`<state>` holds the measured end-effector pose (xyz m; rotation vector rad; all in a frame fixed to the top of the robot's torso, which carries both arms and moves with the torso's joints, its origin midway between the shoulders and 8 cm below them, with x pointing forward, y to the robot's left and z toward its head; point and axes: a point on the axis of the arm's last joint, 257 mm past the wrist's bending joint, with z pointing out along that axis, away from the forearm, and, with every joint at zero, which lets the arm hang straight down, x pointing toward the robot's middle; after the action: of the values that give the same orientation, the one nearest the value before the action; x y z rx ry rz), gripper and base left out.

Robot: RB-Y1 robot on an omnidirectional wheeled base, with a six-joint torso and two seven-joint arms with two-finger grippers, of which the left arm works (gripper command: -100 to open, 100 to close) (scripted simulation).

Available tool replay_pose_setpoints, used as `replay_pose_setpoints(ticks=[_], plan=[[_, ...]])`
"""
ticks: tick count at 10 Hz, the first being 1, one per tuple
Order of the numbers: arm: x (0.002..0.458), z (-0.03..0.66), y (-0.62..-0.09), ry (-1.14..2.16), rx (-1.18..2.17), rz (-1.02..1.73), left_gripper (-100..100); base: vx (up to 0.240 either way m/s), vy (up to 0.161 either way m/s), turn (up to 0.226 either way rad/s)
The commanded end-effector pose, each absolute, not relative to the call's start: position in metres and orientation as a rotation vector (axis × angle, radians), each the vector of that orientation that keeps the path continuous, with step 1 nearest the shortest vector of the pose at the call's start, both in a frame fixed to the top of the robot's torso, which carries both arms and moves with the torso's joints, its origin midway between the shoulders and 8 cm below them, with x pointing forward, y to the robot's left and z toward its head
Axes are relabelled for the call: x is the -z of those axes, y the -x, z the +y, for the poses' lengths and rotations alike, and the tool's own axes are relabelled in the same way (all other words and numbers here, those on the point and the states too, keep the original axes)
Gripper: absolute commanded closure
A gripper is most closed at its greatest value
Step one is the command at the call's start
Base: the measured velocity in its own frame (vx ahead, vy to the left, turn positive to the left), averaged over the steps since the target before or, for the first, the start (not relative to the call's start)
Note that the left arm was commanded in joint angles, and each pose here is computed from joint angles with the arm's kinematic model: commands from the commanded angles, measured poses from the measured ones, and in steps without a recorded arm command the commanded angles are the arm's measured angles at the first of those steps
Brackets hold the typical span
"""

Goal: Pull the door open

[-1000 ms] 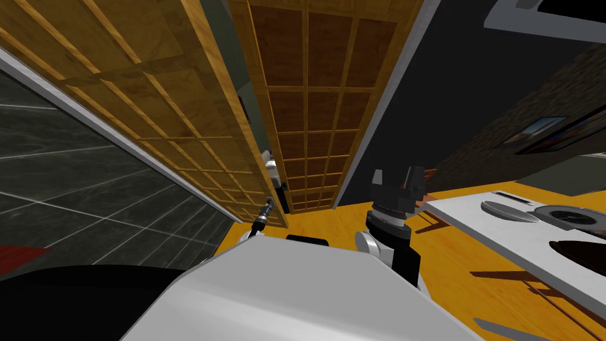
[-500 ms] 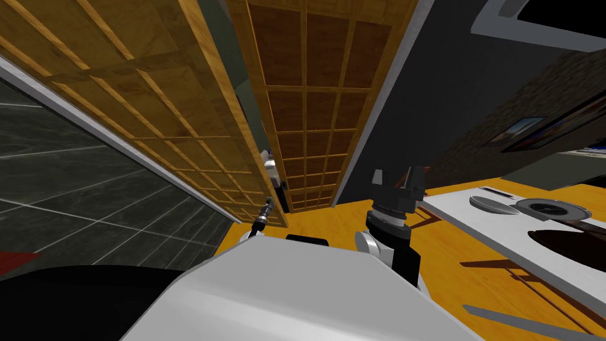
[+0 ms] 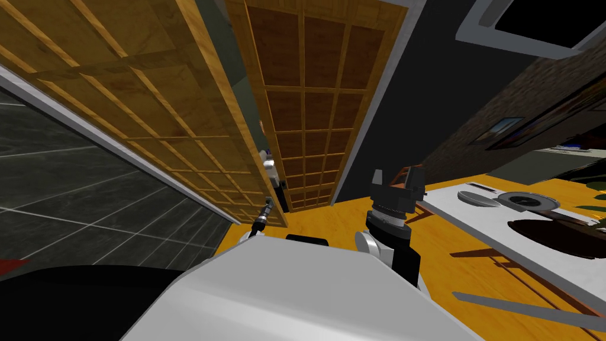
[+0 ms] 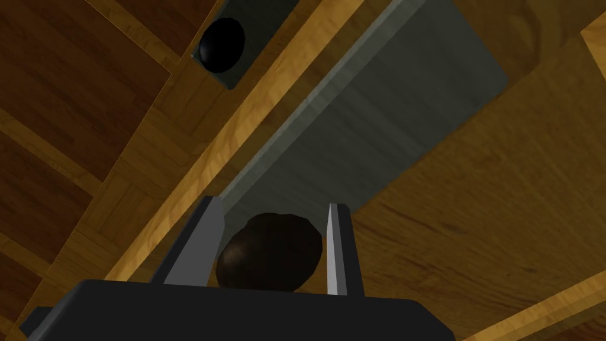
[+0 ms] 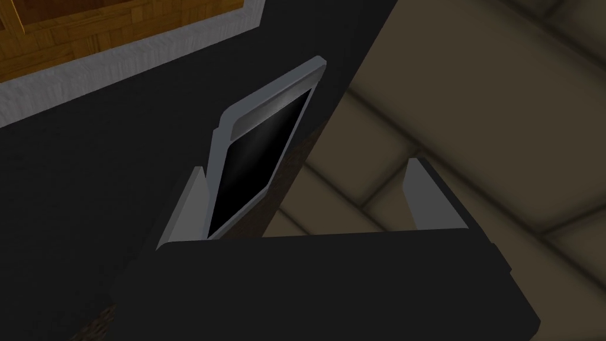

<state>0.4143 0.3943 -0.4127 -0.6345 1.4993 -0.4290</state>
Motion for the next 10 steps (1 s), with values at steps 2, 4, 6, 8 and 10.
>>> replay_pose_setpoints(ticks=[2,4,6,8,10], plan=[[0.4076,0.4086,-0.4134,0.697,0.465,1.46,100,-0.042,0.015,-0.058],[0.4073,0.4096,-0.4131,0.733,0.497,1.444,100,-0.027,0.017,-0.043],[0.4069,0.4106,-0.4129,0.771,0.53,1.426,100,-0.025,0.012,-0.046],[0.4061,0.4127,-0.4126,0.834,0.584,1.393,100,-0.041,0.019,-0.074],[0.4057,0.4137,-0.4124,0.877,0.623,1.37,100,-0.037,0.019,-0.049]])
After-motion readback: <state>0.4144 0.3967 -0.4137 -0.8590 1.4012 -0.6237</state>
